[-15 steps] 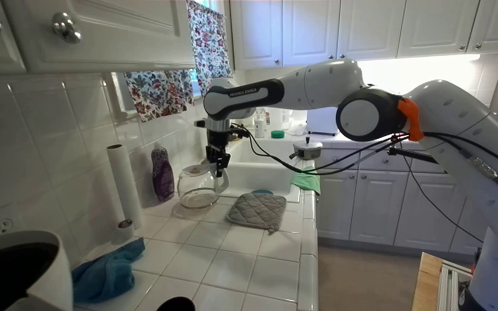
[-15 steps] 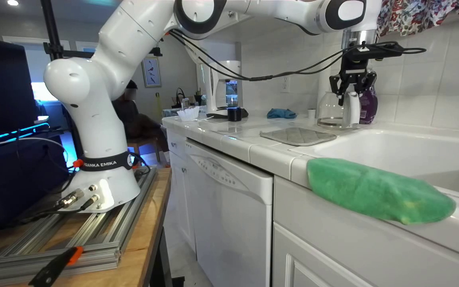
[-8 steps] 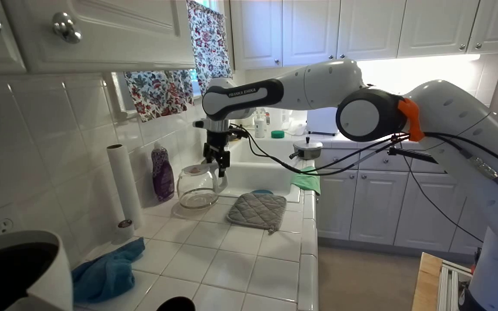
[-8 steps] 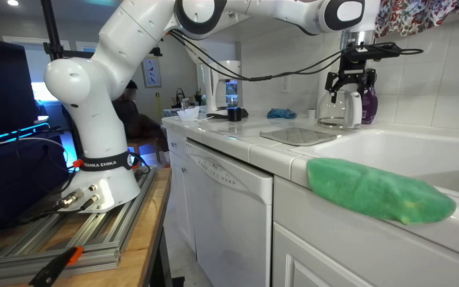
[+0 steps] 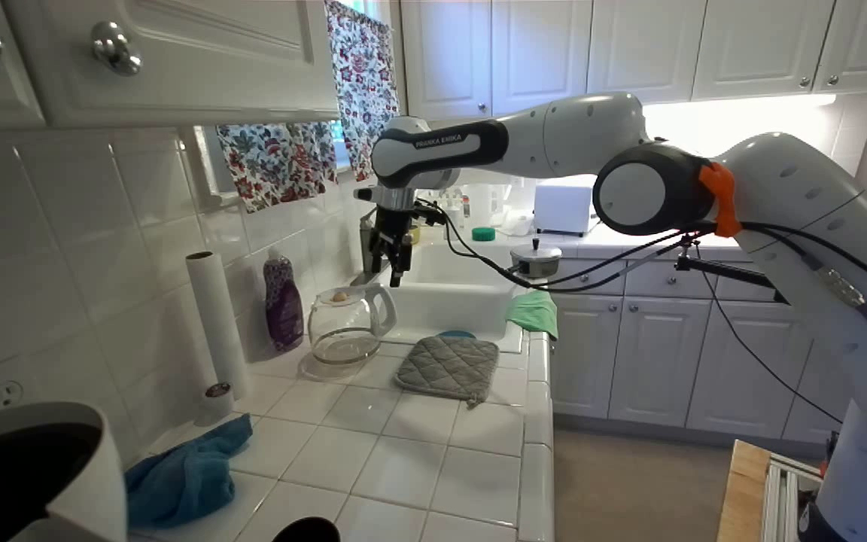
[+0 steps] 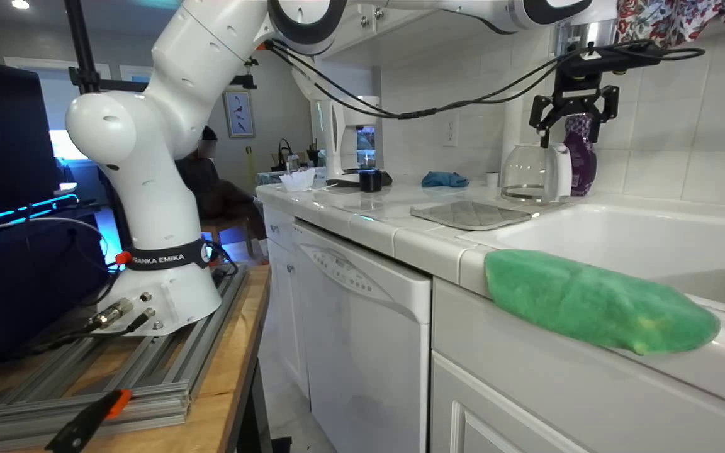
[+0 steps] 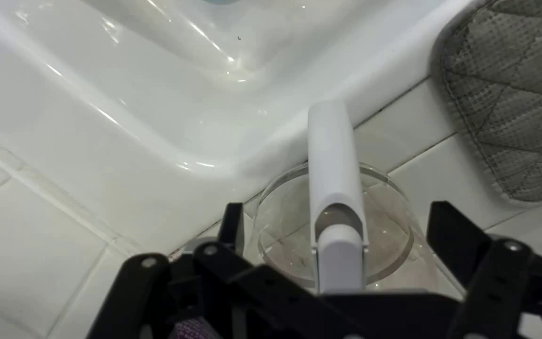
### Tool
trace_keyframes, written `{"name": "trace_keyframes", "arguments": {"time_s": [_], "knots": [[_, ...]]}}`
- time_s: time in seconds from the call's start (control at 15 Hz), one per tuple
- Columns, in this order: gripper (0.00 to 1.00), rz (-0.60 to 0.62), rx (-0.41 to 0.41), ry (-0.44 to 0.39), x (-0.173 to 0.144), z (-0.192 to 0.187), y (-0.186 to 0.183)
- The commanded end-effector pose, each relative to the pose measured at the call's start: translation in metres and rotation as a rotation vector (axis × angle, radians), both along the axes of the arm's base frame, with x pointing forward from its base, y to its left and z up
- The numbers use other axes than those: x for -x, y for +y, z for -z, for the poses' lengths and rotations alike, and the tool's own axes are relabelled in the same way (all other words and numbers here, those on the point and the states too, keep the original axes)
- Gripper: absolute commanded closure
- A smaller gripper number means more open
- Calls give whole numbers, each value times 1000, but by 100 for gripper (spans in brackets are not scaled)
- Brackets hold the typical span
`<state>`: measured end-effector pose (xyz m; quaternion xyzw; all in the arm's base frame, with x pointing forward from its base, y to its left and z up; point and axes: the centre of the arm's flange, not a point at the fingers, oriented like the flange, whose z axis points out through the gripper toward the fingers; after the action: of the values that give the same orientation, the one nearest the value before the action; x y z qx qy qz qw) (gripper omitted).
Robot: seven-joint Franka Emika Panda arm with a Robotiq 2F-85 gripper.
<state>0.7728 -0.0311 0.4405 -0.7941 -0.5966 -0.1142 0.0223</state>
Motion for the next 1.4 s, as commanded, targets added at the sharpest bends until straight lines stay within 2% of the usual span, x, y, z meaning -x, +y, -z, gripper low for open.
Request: {"name": "trace_keyframes", "arguments": {"time_s": [0.0,0.2,0.33,0.47,1.07,1.13,1.2,1.27,1.33], "knots": [[0,17,-139,-23,12,5,-25],[0,-12,-304,-17,11,15,-30],[0,-28,-366,-8,13,22,-30],[0,-29,-384,-4,17,29,-31],[0,29,-368,43,34,70,-53],[7,29,-366,45,33,72,-53],[26,30,-366,43,33,73,-53],[32,27,-364,39,32,73,-52],[32,24,-361,34,32,73,-52]]}}
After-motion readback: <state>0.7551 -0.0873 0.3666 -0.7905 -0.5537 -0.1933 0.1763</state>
